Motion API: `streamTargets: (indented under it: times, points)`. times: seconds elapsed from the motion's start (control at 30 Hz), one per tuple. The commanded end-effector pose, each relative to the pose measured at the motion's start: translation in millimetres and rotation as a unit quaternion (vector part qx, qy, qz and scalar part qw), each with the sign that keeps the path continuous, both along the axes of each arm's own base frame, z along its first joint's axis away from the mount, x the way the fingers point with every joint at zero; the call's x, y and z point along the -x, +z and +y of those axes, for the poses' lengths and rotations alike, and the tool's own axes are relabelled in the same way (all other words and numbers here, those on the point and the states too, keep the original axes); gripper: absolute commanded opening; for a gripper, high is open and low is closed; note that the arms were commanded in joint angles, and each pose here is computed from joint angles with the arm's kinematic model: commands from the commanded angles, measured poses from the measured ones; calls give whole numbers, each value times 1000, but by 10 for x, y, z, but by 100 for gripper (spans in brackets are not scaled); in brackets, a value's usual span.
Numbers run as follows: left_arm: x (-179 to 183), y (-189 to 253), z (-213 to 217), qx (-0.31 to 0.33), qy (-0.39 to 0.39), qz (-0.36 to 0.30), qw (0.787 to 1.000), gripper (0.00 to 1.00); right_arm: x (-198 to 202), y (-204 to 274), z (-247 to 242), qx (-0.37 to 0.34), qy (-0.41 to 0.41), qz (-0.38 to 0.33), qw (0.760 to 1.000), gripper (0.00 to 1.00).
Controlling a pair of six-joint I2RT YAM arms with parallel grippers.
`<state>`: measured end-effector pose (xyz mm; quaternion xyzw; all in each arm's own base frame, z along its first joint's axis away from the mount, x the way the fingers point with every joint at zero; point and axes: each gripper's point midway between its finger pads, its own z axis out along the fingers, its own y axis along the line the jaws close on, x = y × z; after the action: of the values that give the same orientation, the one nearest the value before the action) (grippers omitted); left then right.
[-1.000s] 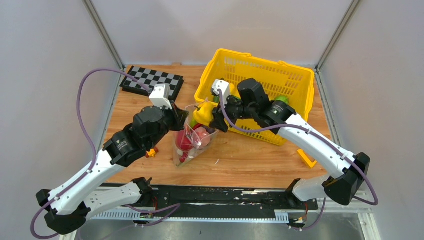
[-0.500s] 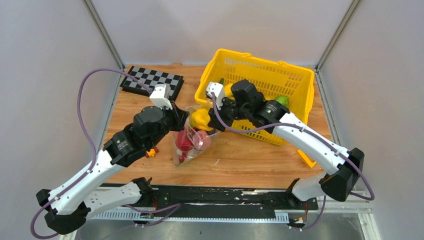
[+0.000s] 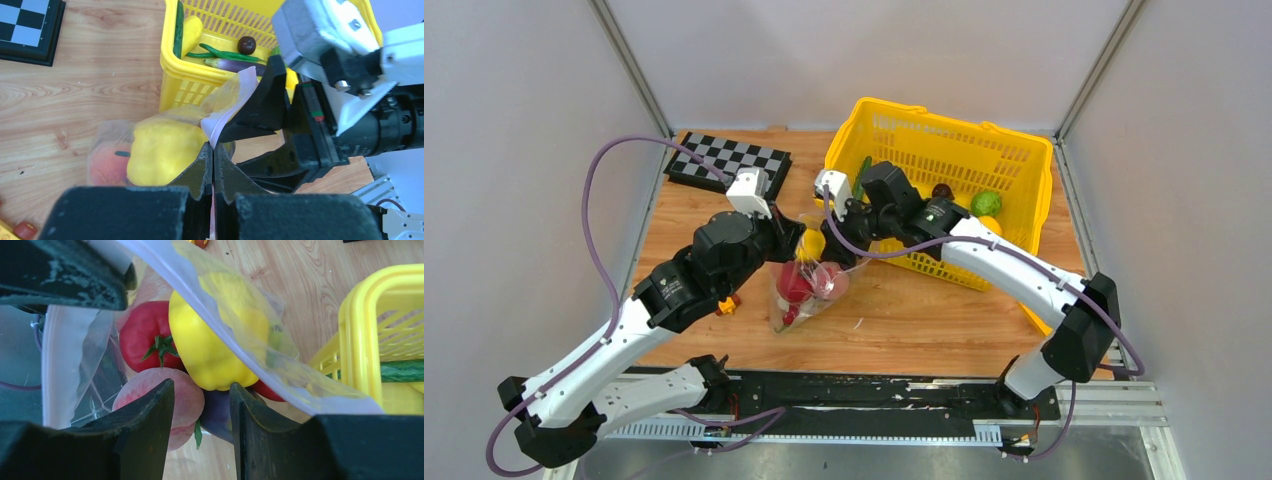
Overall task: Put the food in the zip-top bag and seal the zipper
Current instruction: Place the fake vegetable in the zipper food storage bag.
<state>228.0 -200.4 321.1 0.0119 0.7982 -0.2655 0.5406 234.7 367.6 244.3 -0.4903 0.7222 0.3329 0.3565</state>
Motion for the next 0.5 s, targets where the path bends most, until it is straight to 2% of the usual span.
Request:
streamTargets:
  times: [0.0, 0.1, 0.2, 0.27, 0.33, 0.47]
  points:
    - [-19, 160, -10, 33, 5, -18, 999, 0, -107, 322, 171, -51, -15, -18, 998, 45]
    - [-24, 158, 30, 30, 13, -20, 999, 0, 0, 568, 99, -77, -4, -33, 997, 49]
    - [-36, 142, 52, 28, 20, -20, 999, 0, 321, 1051, -41, -147, 39, -64, 986, 60]
    - [-43, 140, 47, 29, 21, -21, 999, 0, 407, 1192, -144, -168, 35, -79, 982, 67]
    - [-48, 142, 36, 29, 19, -22, 999, 0, 361, 1308, -337, -174, -14, -104, 979, 69]
    - [-49, 126, 26, 29, 18, -21, 999, 0, -45, 1157, -790, -137, -194, -126, 963, 74]
